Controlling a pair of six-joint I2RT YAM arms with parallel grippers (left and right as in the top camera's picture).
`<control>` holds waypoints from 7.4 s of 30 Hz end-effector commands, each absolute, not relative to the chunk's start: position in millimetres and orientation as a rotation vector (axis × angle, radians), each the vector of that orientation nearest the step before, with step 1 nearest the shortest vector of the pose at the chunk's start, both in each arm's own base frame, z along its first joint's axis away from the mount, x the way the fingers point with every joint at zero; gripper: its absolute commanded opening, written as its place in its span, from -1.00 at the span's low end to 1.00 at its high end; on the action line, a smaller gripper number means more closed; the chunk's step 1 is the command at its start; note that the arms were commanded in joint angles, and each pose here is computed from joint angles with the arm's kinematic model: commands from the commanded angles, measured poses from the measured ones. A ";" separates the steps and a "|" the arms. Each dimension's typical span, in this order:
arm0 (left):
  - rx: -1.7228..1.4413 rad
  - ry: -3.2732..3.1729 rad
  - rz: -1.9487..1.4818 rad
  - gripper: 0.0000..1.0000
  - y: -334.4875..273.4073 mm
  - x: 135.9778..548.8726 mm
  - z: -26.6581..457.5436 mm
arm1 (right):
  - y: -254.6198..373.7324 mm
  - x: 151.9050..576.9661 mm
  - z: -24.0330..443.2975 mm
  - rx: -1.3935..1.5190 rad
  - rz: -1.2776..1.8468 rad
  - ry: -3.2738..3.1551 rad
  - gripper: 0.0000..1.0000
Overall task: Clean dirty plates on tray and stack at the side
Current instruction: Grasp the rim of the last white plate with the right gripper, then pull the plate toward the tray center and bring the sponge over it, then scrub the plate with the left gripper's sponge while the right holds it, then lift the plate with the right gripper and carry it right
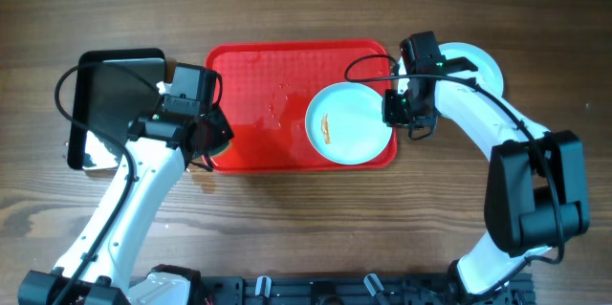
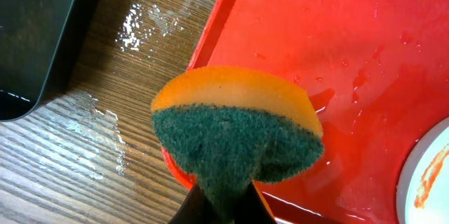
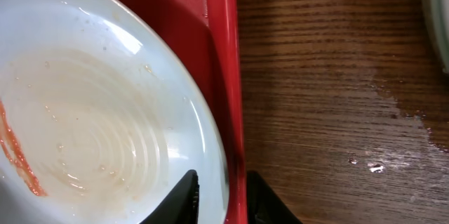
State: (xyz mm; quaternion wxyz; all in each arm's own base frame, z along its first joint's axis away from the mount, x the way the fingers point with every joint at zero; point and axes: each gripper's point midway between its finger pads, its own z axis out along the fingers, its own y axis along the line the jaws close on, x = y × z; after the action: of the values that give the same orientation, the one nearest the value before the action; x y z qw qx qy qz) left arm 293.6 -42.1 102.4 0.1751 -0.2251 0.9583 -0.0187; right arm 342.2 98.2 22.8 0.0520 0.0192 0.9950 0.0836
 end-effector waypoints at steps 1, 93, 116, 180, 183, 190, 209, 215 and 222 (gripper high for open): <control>-0.657 2.722 -0.061 -0.92 -42.2 293.0 99.1 | 110.0 337.4 16.0 0.041 0.281 3.044 -0.59; -0.269 2.651 0.548 -0.92 -25.4 356.3 8.3 | 262.9 353.5 -18.6 -0.016 0.505 2.838 -0.91; -0.382 2.704 -0.289 -0.92 -125.6 377.5 48.9 | 262.5 353.7 -18.6 -0.015 0.501 2.837 -0.91; -0.227 2.961 -0.269 -0.92 -131.4 349.9 2.6 | 258.0 355.0 -19.9 -0.002 0.464 2.835 -0.92; -0.251 2.969 -0.072 -0.92 -106.9 346.0 -2.1 | 257.8 354.9 -20.0 -0.003 0.463 2.835 -0.91; -0.256 2.787 0.600 -0.92 -26.7 353.5 16.8 | 258.0 355.1 -19.9 -0.002 0.464 2.835 -0.91; -0.447 2.612 0.235 -0.92 -50.1 361.5 108.9 | 260.2 359.2 -2.8 -0.024 0.485 2.797 -0.91; -0.400 2.851 -0.070 -0.92 -90.0 322.3 94.0 | 226.5 385.0 78.7 -0.099 0.254 2.561 -0.91; -0.426 2.851 -0.018 -0.92 -79.3 321.0 93.4 | 163.2 399.5 160.4 -0.250 -0.227 2.296 -0.91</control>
State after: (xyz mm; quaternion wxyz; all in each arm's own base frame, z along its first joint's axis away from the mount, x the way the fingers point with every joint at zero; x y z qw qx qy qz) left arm 319.3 -78.1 92.7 0.1330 -0.1369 0.9816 0.0066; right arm 385.3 211.0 108.5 0.3191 -0.0630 0.9441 0.0533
